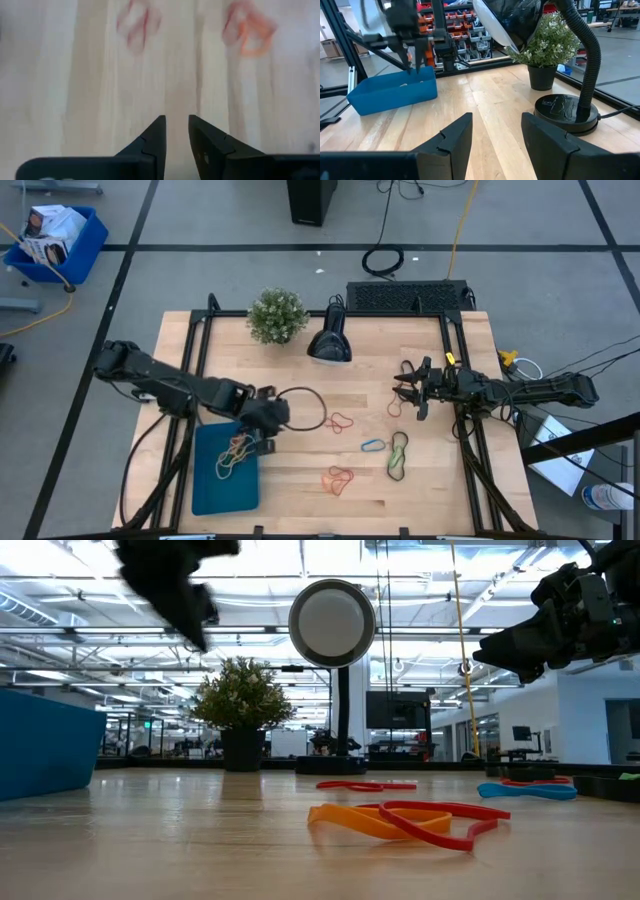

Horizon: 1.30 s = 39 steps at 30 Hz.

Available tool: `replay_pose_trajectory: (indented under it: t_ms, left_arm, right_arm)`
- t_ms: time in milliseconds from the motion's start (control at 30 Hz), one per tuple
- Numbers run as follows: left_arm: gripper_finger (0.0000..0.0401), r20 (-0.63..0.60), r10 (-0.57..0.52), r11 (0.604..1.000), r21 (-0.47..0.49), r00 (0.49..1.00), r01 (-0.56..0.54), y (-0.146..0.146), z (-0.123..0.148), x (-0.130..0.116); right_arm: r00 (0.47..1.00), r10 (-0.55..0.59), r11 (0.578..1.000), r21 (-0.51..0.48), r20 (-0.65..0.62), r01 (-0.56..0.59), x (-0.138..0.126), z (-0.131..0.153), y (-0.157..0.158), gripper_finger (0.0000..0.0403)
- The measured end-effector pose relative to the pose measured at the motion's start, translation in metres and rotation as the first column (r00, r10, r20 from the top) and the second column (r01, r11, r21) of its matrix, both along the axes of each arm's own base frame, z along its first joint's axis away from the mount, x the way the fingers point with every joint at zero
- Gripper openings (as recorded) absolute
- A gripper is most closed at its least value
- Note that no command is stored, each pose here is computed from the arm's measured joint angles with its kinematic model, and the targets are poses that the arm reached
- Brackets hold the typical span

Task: Pick and place rubber bands into bin
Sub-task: Put the top left red rubber band into the blue bin

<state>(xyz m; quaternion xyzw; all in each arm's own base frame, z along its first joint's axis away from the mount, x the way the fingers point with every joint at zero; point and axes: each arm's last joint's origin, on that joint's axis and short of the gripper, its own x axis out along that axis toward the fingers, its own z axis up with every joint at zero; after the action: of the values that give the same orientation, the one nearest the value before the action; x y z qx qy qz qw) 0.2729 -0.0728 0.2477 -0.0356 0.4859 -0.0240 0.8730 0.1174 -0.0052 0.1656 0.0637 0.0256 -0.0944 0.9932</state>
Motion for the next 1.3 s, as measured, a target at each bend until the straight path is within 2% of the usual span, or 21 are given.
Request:
replay_pose_trajectory:
  t_ms: [133, 200, 367, 433, 567, 833, 1067, 1300]
  left_arm:
    - [0.0088, 0.162, -0.129, 0.991, 0.064, 0.978, 0.120, 0.003, 0.006, 0.017]
    - [0.0088, 0.195, -0.163, 0.985, 0.093, 0.967, 0.147, 0.005, 0.008, 0.020]
    - [0.0088, 0.240, -0.171, 0.977, 0.170, 0.956, 0.132, 0.014, -0.003, 0.037]
    - [0.0088, 0.307, -0.168, 0.977, 0.181, 0.937, 0.116, 0.018, -0.008, 0.052]
    - [0.0088, 0.334, -0.242, 0.961, 0.211, 0.911, 0.178, 0.020, -0.027, 0.072]
    - [0.0088, 0.303, -0.234, 0.962, 0.207, 0.924, 0.176, 0.025, -0.075, 0.097]
    - [0.0088, 0.231, -0.202, 0.972, 0.169, 0.952, 0.165, 0.026, -0.112, 0.104]
    - [0.0088, 0.196, -0.193, 0.971, 0.177, 0.961, 0.159, 0.026, -0.129, 0.106]
  right_arm:
    - [1.000, 0.001, 1.000, -0.014, -0.004, -0.001, 0.000, 0.000, 0.000, 0.0164]
    - [1.000, 0.001, 1.000, -0.015, -0.004, -0.001, 0.000, 0.000, 0.000, 0.0164]
    - [1.000, 0.001, 1.000, -0.017, -0.013, -0.001, 0.000, -0.001, 0.000, 0.0164]
    - [1.000, 0.002, 1.000, -0.022, -0.019, -0.003, 0.000, -0.001, 0.000, 0.0164]
    - [1.000, 0.002, 1.000, -0.018, -0.024, -0.002, 0.001, -0.002, 0.000, 0.0164]
    - [0.998, 0.002, 1.000, -0.007, -0.057, -0.002, 0.003, -0.005, 0.000, 0.0164]
    - [0.999, 0.000, 1.000, -0.003, -0.050, 0.000, 0.004, -0.005, 0.000, 0.0164]
    - [0.999, -0.001, 1.000, 0.011, -0.047, 0.001, 0.004, -0.005, 0.000, 0.0164]
